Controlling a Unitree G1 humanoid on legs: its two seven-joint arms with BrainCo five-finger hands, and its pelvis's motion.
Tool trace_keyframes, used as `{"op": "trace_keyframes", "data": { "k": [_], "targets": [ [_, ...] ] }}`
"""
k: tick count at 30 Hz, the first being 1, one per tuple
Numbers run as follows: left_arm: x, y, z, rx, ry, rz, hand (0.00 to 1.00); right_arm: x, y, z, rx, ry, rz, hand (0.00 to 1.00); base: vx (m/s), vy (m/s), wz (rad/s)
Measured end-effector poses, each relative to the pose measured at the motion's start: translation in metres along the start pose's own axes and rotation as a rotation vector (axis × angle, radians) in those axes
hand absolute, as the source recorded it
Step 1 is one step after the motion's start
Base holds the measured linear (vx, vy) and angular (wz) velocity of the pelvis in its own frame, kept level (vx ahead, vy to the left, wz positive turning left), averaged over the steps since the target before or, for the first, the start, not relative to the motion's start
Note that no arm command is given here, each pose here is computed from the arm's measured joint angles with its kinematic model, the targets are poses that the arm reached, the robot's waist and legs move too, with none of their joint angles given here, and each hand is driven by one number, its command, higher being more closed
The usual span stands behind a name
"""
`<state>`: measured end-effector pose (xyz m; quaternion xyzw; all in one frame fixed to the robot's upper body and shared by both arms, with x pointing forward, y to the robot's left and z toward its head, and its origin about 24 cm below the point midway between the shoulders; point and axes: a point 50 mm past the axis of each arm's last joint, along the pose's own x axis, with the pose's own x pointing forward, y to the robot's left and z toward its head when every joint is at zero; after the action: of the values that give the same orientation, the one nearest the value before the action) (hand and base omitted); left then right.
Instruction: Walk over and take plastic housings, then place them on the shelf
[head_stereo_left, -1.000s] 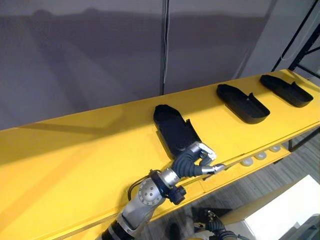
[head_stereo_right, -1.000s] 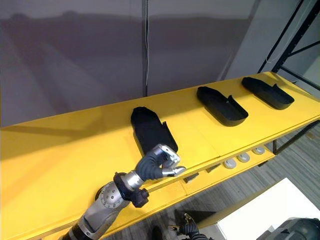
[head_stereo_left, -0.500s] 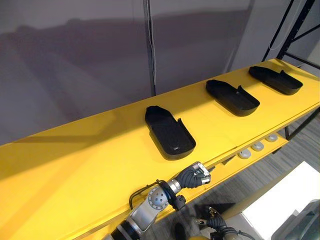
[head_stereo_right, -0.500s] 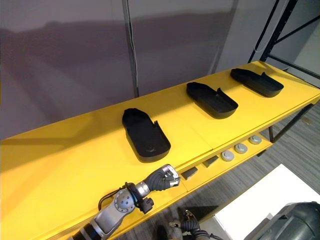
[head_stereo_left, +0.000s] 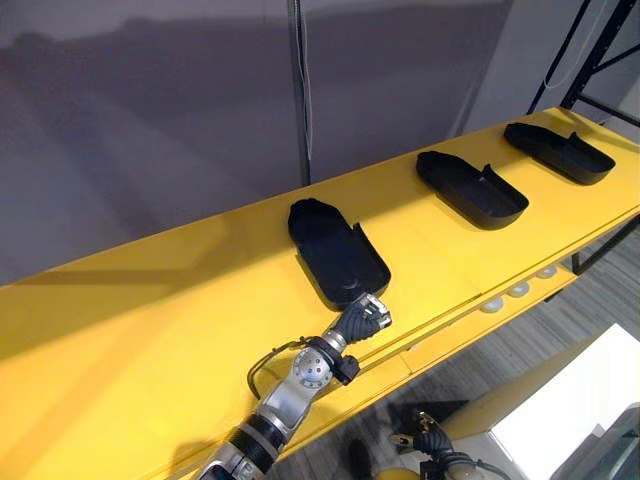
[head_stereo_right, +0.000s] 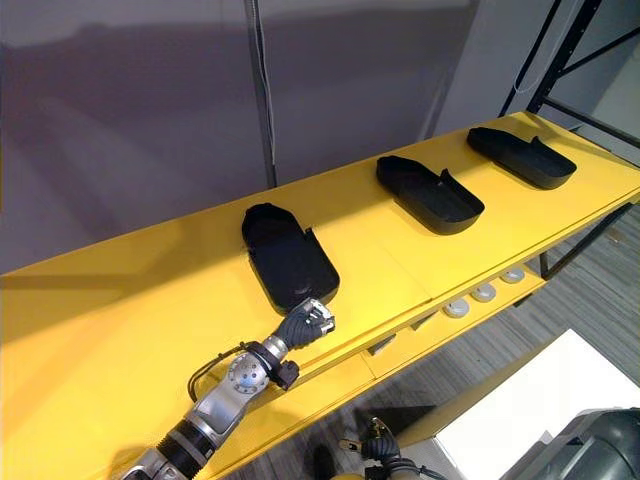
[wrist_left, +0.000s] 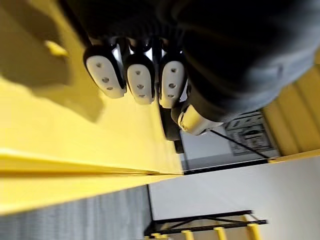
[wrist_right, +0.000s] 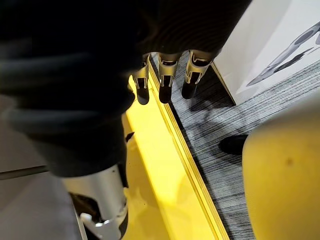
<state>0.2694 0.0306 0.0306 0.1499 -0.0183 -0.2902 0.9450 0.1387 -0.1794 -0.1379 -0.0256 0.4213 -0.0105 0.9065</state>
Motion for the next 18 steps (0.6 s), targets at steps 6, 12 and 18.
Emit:
{"op": "trace_keyframes", "data": {
  "k": [6, 12, 18],
  "targets": [
    [0.003, 0.006, 0.0, 0.011, 0.005, 0.024, 1.0, 0.0, 0.0, 0.001, 0.009, -0.004, -0.003, 0.0, -0.04, -0.006, 0.0],
    [0.006, 0.012, 0.0, 0.002, 0.01, 0.066, 1.0, 0.0, 0.0, 0.002, 0.009, -0.006, -0.002, 0.0, 0.0, 0.0, 0.0],
    [0.007, 0.021, 0.001, -0.005, 0.01, 0.116, 1.0, 0.001, 0.001, 0.003, 0.011, -0.009, 0.0, 0.0, 0.0, 0.0, 0.0]
  ]
}}
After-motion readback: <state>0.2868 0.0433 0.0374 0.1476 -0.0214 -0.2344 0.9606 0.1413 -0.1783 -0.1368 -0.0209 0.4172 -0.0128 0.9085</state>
